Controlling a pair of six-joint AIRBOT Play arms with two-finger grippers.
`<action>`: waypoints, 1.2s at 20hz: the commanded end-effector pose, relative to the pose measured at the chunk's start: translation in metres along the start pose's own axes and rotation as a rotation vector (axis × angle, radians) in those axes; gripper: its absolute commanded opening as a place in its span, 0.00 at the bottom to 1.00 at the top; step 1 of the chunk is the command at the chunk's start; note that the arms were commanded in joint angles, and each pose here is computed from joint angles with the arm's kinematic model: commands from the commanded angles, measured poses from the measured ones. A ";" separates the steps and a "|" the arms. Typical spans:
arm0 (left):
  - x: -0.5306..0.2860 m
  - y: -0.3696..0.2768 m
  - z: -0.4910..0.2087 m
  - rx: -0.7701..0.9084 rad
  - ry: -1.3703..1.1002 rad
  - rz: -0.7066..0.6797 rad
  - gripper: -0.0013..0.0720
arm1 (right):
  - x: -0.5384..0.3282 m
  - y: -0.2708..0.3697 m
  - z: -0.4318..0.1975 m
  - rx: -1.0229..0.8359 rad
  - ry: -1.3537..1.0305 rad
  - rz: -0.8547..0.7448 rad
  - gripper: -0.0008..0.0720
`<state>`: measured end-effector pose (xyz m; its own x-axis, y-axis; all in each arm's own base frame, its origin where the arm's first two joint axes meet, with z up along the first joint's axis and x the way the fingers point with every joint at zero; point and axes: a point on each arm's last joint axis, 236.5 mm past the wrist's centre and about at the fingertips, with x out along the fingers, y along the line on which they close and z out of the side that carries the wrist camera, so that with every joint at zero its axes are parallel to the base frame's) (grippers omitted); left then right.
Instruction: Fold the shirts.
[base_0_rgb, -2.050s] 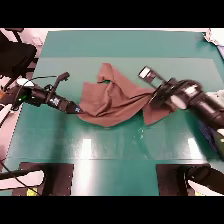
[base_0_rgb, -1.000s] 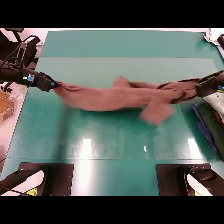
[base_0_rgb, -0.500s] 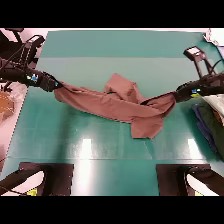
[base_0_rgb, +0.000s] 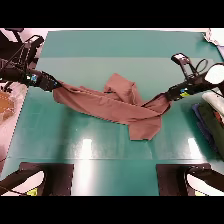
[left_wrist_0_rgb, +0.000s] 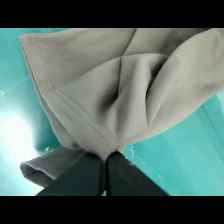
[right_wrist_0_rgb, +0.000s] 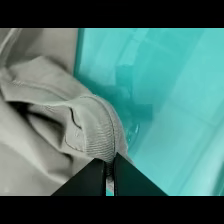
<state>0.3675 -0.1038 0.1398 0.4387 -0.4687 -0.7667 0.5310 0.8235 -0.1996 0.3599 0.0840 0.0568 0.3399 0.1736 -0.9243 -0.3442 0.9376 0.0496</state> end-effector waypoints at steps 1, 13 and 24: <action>0.011 0.009 -0.004 0.002 -0.011 0.020 0.05 | 0.031 -0.006 0.010 0.011 0.003 -0.003 0.04; 0.058 0.040 -0.058 -0.058 0.058 0.100 0.05 | 0.077 -0.029 0.002 0.064 0.073 -0.009 0.46; 0.058 0.042 -0.057 -0.057 0.053 0.105 0.05 | 0.015 -0.038 -0.089 0.331 0.066 0.160 0.74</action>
<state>0.3741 -0.0786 0.0531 0.4502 -0.3629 -0.8158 0.4422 0.8844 -0.1494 0.3334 0.0125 0.0153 0.2648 0.2136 -0.9404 -0.0784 0.9767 0.1998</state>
